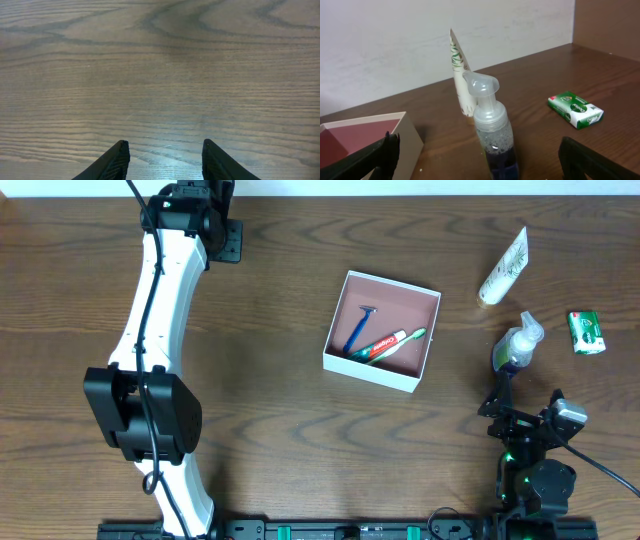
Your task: Pack container
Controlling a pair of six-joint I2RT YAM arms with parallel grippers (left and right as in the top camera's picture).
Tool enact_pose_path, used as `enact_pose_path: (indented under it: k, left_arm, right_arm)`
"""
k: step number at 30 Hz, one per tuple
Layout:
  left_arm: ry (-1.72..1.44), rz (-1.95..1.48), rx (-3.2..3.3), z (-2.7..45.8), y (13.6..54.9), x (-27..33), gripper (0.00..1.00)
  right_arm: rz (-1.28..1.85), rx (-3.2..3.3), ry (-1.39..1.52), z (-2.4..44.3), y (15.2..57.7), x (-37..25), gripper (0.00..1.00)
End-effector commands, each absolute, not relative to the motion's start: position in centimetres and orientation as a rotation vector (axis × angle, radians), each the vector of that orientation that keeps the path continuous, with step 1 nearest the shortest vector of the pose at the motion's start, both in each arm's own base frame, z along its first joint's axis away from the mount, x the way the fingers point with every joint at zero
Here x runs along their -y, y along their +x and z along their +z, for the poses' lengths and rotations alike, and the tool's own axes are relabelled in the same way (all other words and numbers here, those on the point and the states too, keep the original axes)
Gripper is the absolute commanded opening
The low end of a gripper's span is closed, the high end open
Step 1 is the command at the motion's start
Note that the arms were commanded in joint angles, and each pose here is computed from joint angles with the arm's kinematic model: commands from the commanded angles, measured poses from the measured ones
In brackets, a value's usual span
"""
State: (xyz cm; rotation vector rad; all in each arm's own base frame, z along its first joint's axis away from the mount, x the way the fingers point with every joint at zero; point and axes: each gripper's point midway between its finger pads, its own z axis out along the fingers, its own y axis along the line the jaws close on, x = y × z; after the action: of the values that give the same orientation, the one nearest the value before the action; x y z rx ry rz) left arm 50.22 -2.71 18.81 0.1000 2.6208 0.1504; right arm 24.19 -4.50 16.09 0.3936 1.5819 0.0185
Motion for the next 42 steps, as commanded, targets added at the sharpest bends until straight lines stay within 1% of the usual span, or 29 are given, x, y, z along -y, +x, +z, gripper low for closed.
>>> enact_pose_path:
  k: [1,7,28,42]
  left_arm:
    - [0.092,0.163,-2.648,17.9,49.9,2.5,0.48]
    - [0.090,0.168,-2.679,17.5,49.4,2.2,0.48]
    - [0.085,0.167,-2.664,17.5,49.8,2.1,0.49]
    - [0.060,0.174,-2.678,16.7,50.1,1.2,0.49]
  right_arm:
    - [0.014,-1.586,0.373,16.0,24.2,4.2,0.99]
    - [0.014,-1.586,0.373,16.0,24.2,4.2,0.99]
    - [0.013,-1.586,0.374,16.0,24.2,4.2,0.99]
    - [0.014,-1.586,0.373,16.0,24.2,4.2,0.99]
